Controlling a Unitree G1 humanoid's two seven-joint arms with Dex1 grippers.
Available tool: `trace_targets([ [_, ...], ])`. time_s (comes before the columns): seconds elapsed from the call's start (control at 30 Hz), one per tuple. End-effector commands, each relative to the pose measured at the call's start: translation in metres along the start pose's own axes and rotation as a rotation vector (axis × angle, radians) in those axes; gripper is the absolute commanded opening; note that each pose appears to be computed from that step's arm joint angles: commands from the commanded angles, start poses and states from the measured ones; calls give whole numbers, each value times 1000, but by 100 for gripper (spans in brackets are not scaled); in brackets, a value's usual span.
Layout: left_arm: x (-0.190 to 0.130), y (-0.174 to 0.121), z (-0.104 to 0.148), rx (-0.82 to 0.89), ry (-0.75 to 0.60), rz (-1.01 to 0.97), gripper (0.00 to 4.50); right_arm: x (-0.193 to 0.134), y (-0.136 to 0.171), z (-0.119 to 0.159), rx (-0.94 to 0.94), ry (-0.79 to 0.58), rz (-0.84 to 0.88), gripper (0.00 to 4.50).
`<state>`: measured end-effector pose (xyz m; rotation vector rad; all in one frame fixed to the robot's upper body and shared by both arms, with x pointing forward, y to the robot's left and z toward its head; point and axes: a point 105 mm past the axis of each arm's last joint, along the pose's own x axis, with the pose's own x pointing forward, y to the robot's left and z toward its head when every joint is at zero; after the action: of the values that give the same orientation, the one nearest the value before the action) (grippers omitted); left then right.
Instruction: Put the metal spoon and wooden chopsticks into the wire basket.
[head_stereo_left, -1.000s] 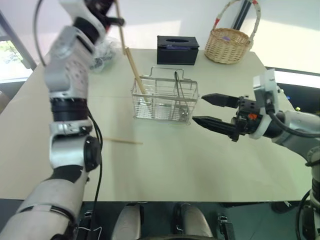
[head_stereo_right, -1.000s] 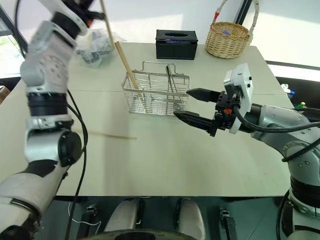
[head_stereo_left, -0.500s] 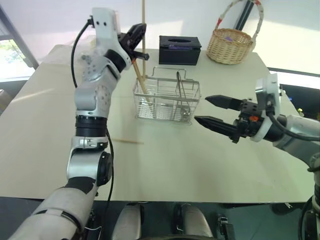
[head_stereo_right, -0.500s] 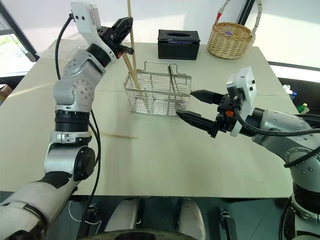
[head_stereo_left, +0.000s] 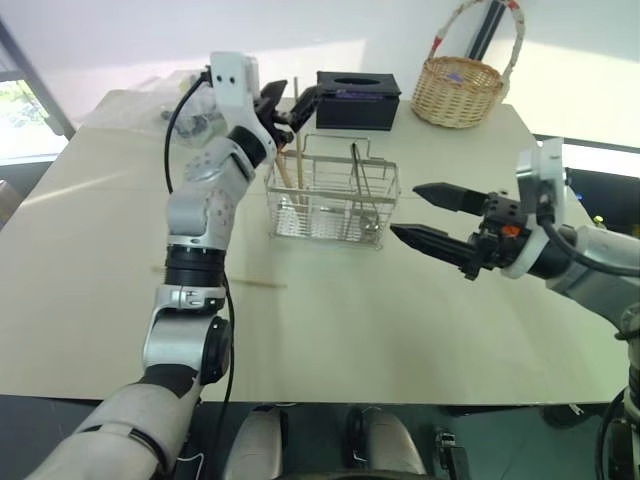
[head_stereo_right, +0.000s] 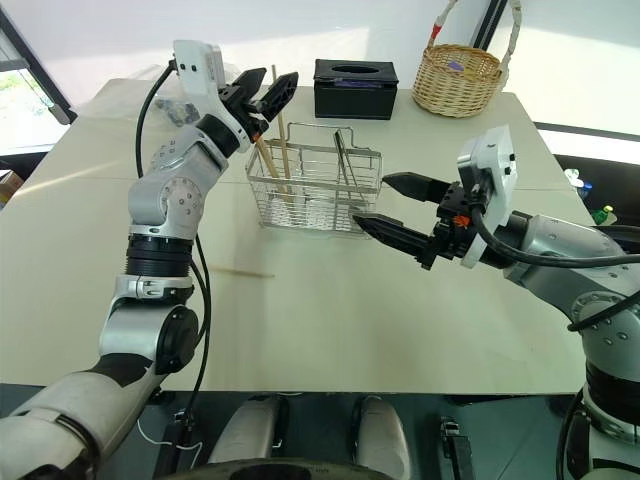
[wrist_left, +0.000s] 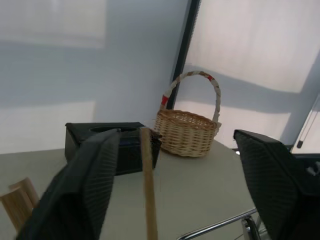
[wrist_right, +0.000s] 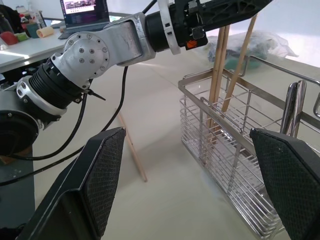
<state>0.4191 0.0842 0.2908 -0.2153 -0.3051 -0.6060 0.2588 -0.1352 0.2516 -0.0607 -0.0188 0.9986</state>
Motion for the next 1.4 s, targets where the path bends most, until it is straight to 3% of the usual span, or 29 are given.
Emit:
trace_targets([
  [0.03, -5, -2, 36, 23, -81, -6, 443, 0, -2, 10, -36, -36, -4, 412],
  [0.13, -13, 9, 61, 55, -93, 66, 443, 5, -2, 9, -36, -37, 16, 412],
  [0.27, -22, 47, 85, 2, -33, 326, 443, 11, -1, 10, -34, -43, 41, 412],
  [0.43, -62, 108, 99, -124, 47, 868, 443, 18, 0, 6, -30, -38, 81, 412],
  [0.53, -92, 127, 83, -208, 145, 1125, 443, 21, 0, 4, -25, -39, 94, 412],
  [0.63, -115, 132, 48, -346, 282, 1308, 443, 24, 2, 3, -22, -41, 115, 412],
  [0.8, -142, 128, -4, -525, 429, 1487, 443, 28, 5, 3, -21, -44, 130, 412],
  [0.97, -162, 123, -36, -611, 501, 1628, 443, 28, 7, 0, -16, -43, 134, 412],
  [1.4, -192, 114, -76, -656, 591, 1792, 443, 25, 11, -3, 2, -48, 107, 412],
])
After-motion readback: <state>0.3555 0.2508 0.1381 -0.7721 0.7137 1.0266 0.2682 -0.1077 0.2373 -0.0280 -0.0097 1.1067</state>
